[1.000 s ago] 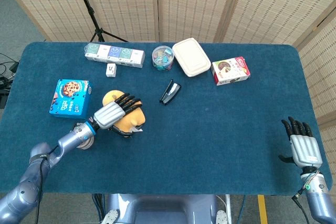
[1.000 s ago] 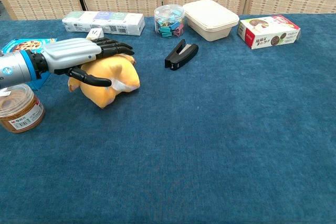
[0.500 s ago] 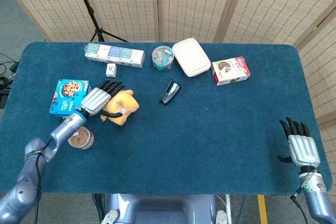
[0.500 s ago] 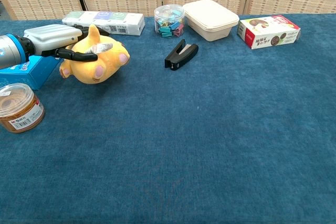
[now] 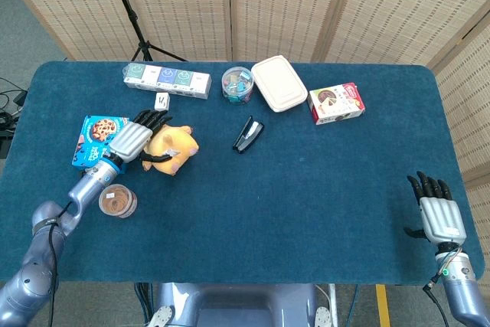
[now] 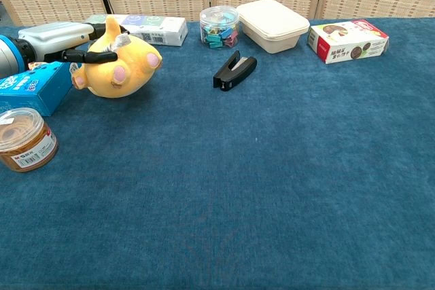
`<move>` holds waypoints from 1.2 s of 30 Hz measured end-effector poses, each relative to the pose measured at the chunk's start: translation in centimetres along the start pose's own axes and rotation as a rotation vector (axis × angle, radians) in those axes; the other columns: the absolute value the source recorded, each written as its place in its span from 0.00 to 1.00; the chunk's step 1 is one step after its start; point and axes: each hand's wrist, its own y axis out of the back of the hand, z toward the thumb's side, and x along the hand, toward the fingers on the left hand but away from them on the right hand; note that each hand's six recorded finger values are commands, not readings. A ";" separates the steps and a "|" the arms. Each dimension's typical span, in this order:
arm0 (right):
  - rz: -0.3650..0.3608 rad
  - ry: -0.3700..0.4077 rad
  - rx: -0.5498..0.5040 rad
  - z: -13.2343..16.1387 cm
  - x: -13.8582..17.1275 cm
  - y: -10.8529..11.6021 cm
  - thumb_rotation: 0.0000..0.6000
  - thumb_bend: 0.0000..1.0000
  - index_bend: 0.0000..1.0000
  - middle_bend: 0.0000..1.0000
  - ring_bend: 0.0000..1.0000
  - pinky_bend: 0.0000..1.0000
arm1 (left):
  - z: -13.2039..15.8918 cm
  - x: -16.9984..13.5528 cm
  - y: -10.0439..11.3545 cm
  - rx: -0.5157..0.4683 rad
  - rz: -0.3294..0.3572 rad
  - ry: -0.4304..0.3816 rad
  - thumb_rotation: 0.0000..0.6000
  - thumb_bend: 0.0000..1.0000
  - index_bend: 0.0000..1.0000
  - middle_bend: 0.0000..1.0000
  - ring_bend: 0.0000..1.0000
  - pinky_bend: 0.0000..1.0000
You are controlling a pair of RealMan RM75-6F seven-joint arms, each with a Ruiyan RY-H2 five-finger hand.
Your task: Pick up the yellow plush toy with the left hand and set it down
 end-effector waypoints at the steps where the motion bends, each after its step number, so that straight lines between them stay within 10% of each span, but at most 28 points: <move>1: 0.000 0.001 0.000 0.0 0.0 0.0 1.00 0.04 0.00 0.00 0.00 0.00 | 0.1 0.0 0.2 -0.007 0.007 -0.004 0.00 0.00 0.00 0.00 0.00 0.00; 25: -0.025 0.016 -0.014 0.2 0.6 0.8 1.00 0.04 0.00 0.00 0.00 0.00 | 2.3 -1.8 1.9 -0.155 0.123 -0.148 0.00 0.00 0.00 0.00 0.00 0.00; 33: -0.074 0.036 -0.012 0.6 1.0 1.9 1.00 0.04 0.00 0.00 0.00 0.00 | -1.3 -6.1 3.3 -0.163 0.246 -0.057 0.01 0.00 0.00 0.00 0.00 0.00; 36: -0.098 0.060 -0.016 1.1 1.5 2.5 1.00 0.04 0.00 0.00 0.00 0.00 | -2.6 -8.8 3.4 -0.164 0.283 -0.008 0.16 0.00 0.00 0.00 0.00 0.00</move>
